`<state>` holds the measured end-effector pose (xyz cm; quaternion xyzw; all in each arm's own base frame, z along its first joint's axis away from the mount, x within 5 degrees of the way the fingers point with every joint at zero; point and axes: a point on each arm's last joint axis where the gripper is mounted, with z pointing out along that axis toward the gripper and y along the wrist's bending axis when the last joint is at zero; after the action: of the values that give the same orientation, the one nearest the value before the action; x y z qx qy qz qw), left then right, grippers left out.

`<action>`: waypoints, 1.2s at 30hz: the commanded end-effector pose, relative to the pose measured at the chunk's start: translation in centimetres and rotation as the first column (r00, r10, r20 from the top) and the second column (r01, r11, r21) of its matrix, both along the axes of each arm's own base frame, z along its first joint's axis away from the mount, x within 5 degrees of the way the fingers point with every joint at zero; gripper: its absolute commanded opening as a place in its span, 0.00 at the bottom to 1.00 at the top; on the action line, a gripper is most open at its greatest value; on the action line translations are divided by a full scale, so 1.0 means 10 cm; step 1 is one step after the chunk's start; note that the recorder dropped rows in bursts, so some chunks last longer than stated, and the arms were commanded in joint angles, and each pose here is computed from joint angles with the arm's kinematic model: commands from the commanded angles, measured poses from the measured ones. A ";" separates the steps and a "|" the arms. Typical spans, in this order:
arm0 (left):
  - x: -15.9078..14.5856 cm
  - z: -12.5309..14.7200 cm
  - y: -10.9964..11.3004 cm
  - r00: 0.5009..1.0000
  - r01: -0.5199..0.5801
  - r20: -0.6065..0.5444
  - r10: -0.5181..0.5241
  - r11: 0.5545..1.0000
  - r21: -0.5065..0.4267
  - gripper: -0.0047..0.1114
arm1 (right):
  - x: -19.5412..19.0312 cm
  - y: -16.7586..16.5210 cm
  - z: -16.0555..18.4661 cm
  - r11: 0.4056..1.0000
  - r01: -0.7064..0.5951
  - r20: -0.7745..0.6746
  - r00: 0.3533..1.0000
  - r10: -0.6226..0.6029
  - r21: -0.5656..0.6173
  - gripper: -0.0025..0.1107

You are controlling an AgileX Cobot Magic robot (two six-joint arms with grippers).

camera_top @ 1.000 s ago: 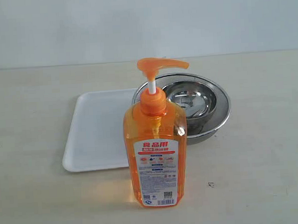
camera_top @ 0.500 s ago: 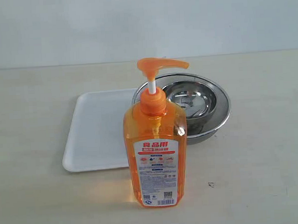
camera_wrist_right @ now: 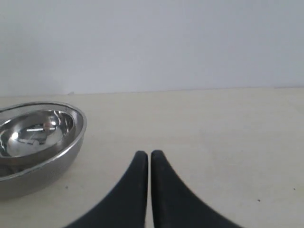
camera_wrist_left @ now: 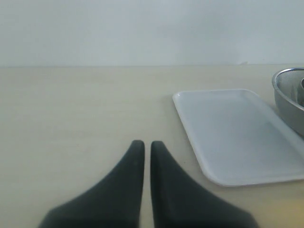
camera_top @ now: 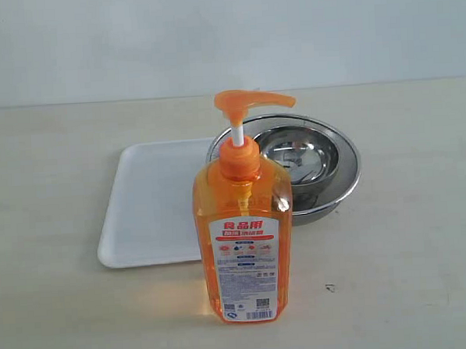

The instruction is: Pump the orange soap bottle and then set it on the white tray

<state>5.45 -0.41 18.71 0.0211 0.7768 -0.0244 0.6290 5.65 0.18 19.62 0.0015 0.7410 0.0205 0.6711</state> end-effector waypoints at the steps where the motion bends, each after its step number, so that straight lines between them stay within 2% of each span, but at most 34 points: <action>1: 0.00 -0.01 0.00 1.000 0.001 0.000 -0.001 1.000 -0.007 0.08 | 0.00 -0.01 0.14 1.000 0.007 0.147 0.989 -0.006 -0.006 0.02; 7: 0.00 -0.01 0.00 1.000 0.001 0.000 -0.001 1.000 -0.007 0.08 | -0.01 -0.01 0.23 1.000 0.011 0.248 0.969 -0.010 -0.005 0.02; 13: 0.00 -0.01 0.00 1.000 0.001 0.000 -0.001 1.000 -0.007 0.08 | -0.01 -0.01 0.22 1.000 0.011 0.240 0.971 -0.009 -0.005 0.02; 15: 0.00 -0.01 0.00 1.000 0.001 0.000 -0.001 1.000 -0.007 0.08 | -0.01 -0.01 0.19 1.000 0.009 0.191 0.981 -0.007 -0.006 0.02; 20: 0.00 -0.01 0.00 1.000 0.001 0.000 -0.001 1.000 -0.007 0.08 | -0.07 -0.01 0.47 1.000 0.003 0.236 0.972 -0.008 0.021 0.02; 27: 0.00 -0.01 0.00 1.000 0.001 0.000 -0.001 1.000 -0.007 0.08 | -0.13 0.00 0.77 1.000 -0.006 0.092 0.996 0.005 0.015 0.02; 36: 0.00 -0.01 0.00 1.000 0.001 0.000 -0.001 1.000 -0.007 0.08 | -0.13 0.02 0.97 1.000 -0.018 -0.076 0.997 0.019 0.020 0.02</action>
<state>5.45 -0.41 18.71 0.0211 0.7768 -0.0244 0.6290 4.30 0.31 28.95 0.0016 0.7431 0.0321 0.6684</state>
